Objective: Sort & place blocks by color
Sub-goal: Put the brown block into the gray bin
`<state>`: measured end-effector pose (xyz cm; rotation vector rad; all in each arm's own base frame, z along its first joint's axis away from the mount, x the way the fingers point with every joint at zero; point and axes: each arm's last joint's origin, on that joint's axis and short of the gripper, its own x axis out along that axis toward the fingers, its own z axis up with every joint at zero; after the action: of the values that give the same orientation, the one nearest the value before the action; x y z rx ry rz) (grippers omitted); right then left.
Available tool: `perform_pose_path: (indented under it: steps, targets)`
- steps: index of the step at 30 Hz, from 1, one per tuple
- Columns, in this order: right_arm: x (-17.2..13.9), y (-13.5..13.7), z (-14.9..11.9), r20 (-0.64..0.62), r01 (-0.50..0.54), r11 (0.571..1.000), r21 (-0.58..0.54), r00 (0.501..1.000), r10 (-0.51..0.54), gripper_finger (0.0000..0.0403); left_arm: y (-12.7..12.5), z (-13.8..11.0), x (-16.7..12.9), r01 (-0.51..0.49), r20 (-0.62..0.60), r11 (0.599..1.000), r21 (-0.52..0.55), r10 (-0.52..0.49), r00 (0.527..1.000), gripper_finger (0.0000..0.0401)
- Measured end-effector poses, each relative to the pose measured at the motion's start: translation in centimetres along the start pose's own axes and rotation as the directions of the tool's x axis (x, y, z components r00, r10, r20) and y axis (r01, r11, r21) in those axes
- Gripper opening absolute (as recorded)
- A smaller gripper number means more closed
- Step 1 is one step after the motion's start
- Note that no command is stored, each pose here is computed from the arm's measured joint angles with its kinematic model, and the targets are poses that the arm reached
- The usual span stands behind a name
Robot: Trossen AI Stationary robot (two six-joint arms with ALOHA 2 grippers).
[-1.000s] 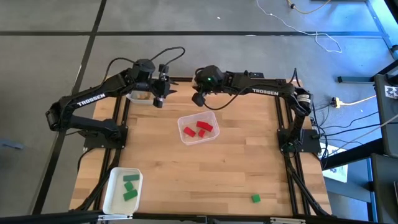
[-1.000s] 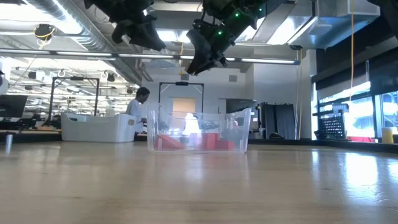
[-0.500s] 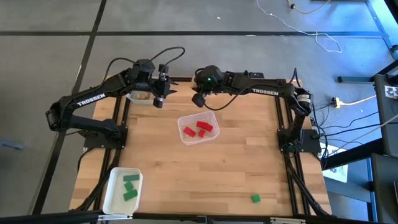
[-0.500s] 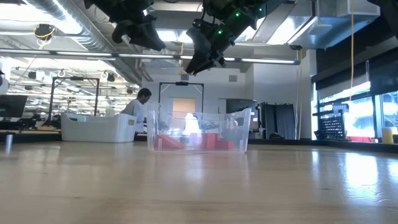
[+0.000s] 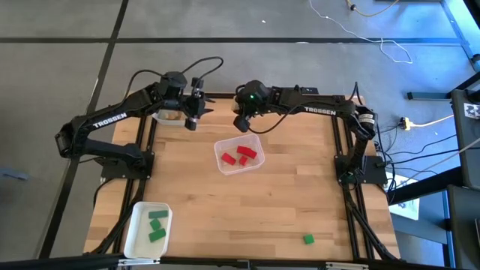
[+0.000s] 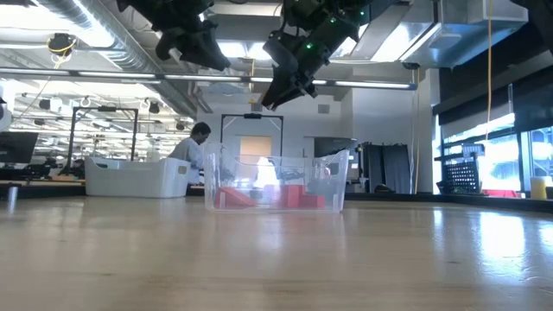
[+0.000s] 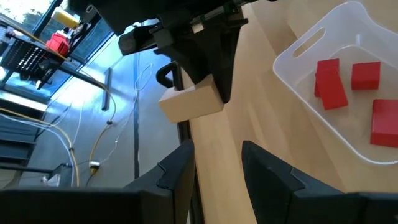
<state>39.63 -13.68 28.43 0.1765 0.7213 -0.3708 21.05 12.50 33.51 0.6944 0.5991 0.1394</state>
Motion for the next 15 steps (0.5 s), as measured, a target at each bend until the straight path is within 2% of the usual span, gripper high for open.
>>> perform_pose_path:
  steps: [15]
  targets:
    - [0.0,-0.02,-0.29,-0.03,0.002,1.0,-0.001,1.0,-0.002,0.0049,0.17,-0.68,-0.06,-0.114,-0.189,0.993,0.009,0.114,0.975,0.0125]
